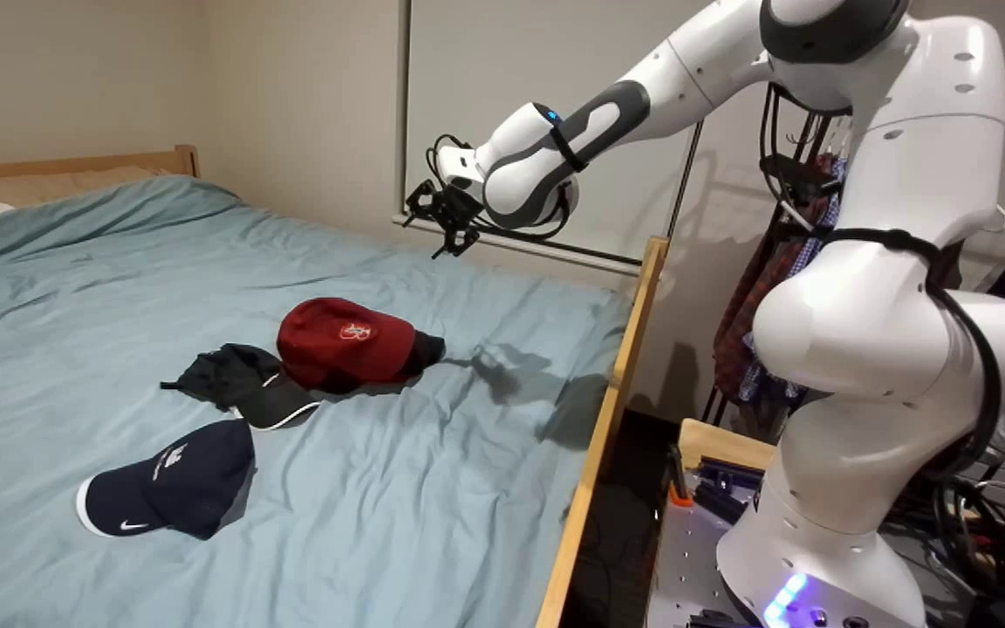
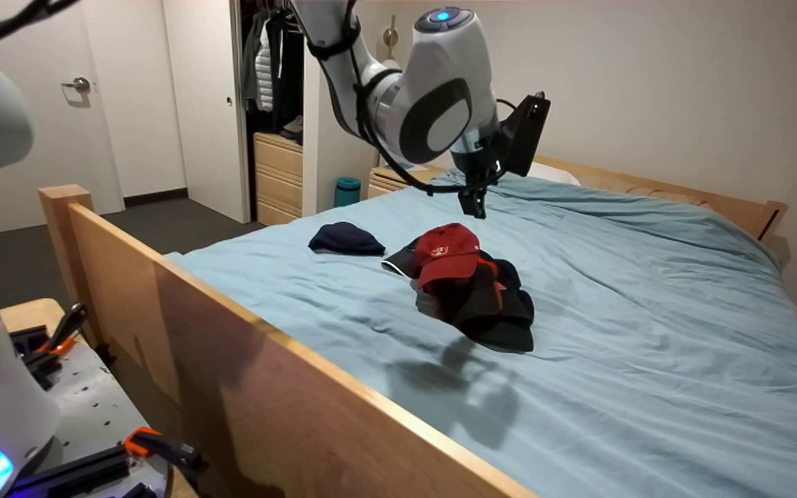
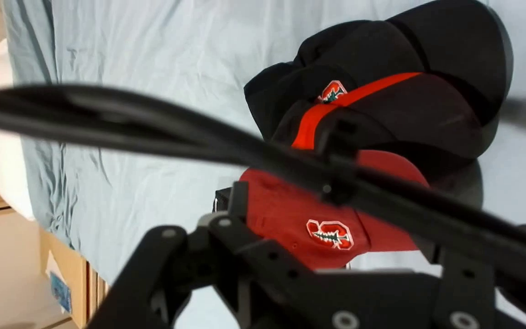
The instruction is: Put the maroon cape on top of the left most black capes
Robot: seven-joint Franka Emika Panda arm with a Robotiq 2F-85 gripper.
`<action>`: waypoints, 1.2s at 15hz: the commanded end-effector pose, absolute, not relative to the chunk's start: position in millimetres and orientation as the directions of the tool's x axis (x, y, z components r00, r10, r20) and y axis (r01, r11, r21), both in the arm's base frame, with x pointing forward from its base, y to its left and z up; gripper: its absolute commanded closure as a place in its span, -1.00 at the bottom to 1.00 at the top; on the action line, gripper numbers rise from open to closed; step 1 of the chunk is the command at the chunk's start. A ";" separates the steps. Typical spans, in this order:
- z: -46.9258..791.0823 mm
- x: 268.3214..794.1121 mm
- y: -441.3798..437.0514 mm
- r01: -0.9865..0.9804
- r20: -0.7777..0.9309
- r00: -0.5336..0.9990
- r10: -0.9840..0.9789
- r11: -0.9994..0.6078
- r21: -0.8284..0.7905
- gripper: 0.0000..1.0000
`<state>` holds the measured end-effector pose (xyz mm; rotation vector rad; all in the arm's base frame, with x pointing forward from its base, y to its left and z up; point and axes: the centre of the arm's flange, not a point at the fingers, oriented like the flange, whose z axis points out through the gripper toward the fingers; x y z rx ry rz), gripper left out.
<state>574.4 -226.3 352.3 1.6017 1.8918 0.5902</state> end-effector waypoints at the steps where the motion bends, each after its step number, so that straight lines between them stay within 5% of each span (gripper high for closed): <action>1: 380.8 574.0 -167.0 0.755 -0.172 -0.112 0.979 0.197 0.626 -1.00; 11: 413.3 595.6 -59.1 0.720 -0.155 -0.285 0.946 0.318 0.617 -1.00; 18: 398.6 578.8 -27.9 0.724 0.002 -0.595 0.804 0.534 0.436 -1.00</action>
